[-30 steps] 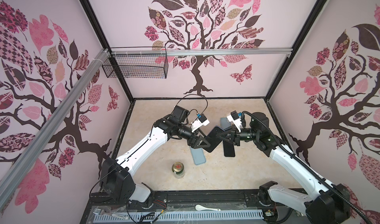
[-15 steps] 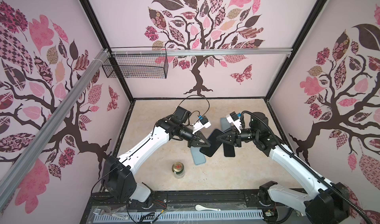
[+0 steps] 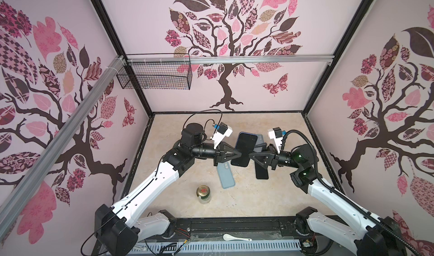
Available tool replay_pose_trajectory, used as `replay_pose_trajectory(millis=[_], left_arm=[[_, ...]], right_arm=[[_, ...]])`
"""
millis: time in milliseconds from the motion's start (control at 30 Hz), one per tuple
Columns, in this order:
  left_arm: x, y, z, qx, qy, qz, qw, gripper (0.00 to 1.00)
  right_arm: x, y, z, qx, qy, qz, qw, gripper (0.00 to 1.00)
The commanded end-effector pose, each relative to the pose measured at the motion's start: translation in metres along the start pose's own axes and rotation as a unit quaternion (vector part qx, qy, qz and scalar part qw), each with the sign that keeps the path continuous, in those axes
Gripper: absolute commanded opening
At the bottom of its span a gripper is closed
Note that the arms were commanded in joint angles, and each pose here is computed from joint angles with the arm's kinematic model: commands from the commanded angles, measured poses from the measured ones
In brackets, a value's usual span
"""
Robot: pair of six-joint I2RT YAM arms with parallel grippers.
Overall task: Take the phone out of the phone case
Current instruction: Place the phone at the center of the table.
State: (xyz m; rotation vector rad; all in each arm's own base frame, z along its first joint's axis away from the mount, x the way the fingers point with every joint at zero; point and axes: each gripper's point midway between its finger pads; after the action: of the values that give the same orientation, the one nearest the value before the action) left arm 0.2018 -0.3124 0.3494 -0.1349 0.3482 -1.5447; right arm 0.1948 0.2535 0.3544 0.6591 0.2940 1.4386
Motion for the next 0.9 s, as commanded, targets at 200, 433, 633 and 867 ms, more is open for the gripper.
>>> replay_pose_trajectory(millis=[200,433,633,867], left_arm=[[0.006,0.005,0.004,-0.013,-0.031,0.004,0.999,0.0],[0.006,0.005,0.0,-0.017,-0.025,-0.001,1.0,0.0],[0.008,0.008,-0.006,-0.027,-0.016,0.0,1.0,0.0],[0.001,0.036,-0.026,-0.055,0.005,0.079,0.995,0.71]], right_arm=[[-0.001,0.035,0.028,-0.034,-0.088,0.064,0.993,0.42],[-0.003,0.029,0.023,-0.035,-0.083,0.042,0.995,0.31],[-0.003,0.014,0.018,-0.037,-0.073,0.002,0.997,0.08],[-0.014,-0.024,-0.004,-0.028,-0.061,-0.085,0.994,0.0]])
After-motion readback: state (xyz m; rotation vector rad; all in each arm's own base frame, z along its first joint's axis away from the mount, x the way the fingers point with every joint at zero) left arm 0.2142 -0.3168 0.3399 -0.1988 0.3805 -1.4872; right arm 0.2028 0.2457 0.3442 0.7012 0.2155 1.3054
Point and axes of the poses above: each gripper's point midway between its finger pads, its own x axis out along the fingers, its own y axis along the line the jaws close on, z = x × y, and after that the axes turned 7 degrees about x, right-handed
